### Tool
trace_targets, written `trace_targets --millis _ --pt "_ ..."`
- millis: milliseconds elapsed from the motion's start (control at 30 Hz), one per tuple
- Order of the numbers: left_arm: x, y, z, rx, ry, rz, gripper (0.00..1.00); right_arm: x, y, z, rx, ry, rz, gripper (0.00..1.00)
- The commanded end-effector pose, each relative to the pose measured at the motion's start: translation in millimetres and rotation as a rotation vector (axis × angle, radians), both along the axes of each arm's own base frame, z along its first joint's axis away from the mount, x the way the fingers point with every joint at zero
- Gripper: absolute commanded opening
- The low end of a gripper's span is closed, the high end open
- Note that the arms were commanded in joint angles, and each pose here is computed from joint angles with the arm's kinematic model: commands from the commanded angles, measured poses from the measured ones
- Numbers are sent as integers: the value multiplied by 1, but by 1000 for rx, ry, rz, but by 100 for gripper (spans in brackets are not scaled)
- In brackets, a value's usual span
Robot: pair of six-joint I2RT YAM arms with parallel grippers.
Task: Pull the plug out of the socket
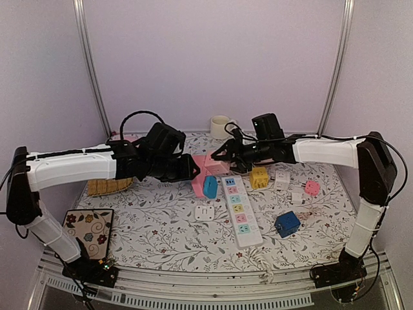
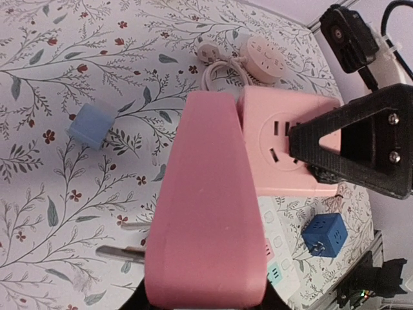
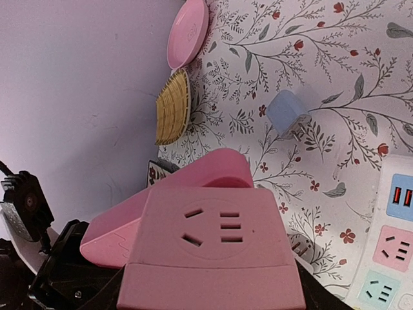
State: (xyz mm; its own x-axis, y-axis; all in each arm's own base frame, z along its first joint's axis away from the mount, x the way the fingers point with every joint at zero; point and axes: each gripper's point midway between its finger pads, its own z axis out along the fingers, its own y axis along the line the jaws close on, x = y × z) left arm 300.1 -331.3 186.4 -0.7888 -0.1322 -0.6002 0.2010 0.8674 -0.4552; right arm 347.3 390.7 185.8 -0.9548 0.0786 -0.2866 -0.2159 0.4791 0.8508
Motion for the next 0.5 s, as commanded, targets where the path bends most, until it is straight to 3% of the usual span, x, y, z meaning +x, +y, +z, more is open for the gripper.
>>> trace_targets --millis 0,467 --pt "10 75 -55 306 93 251 0 -6 11 39 92 -58 67 9" --pt "11 102 -72 330 151 293 0 -7 4 39 94 -77 76 8"
